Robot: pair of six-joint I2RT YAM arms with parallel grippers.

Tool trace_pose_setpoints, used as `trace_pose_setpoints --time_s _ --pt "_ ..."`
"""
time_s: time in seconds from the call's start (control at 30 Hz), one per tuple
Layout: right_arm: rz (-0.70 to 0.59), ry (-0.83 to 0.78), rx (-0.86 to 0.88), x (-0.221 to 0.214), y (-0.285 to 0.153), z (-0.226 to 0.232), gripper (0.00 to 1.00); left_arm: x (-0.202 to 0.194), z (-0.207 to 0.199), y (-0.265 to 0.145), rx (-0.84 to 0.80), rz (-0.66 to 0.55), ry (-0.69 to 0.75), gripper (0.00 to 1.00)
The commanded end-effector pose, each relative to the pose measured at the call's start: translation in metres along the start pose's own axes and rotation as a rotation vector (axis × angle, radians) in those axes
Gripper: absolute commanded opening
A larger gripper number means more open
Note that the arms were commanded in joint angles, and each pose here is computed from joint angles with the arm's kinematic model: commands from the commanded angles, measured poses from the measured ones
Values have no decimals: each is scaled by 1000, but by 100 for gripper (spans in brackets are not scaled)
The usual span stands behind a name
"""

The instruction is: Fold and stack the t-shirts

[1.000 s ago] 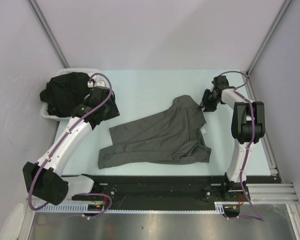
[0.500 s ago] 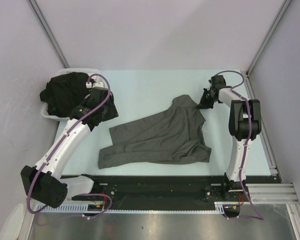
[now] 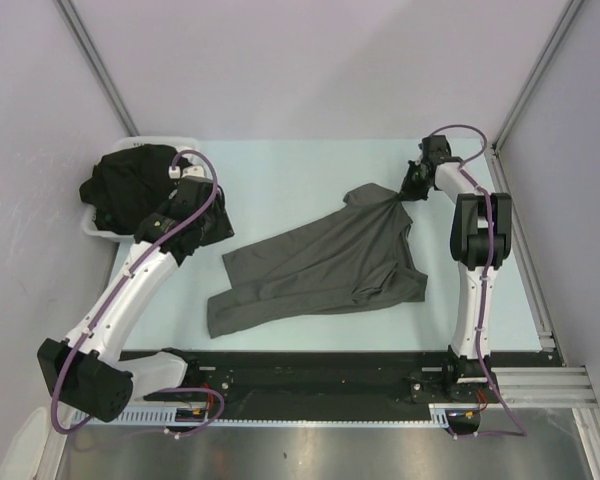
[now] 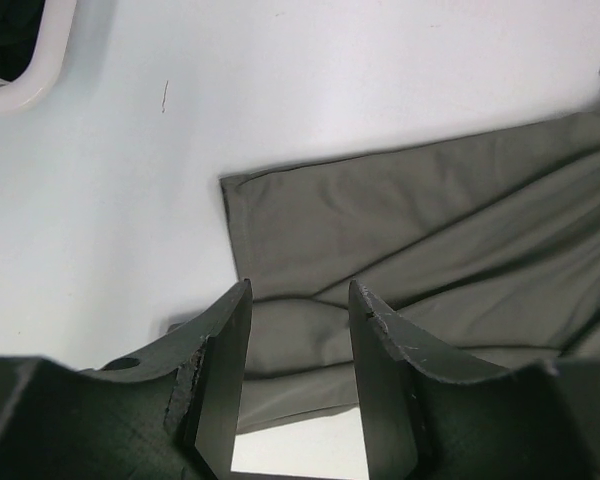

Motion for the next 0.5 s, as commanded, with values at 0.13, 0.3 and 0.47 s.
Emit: trace_pose_setpoints --time_s 0.13,0.3,0.47 --pt "-113 54 -111 56 -14 -59 0 2 4 -3 9 -24 14 49" --pt "-121 83 -135 60 -24 -81 0 -3 -4 15 -8 -2 14 49" --pt "-133 106 -163 59 -35 -100 0 -4 -20 46 -54 3 9 49"
Point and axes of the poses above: each gripper's point midway between its finger pads, its own y axis out along the fingers, its own z axis along the line the jaws close on, x = y × z, the point moved 4 cm from there along -y, back along the fingers, and after that the axes turned 2 degrees about -y, right-handed, at the moved point
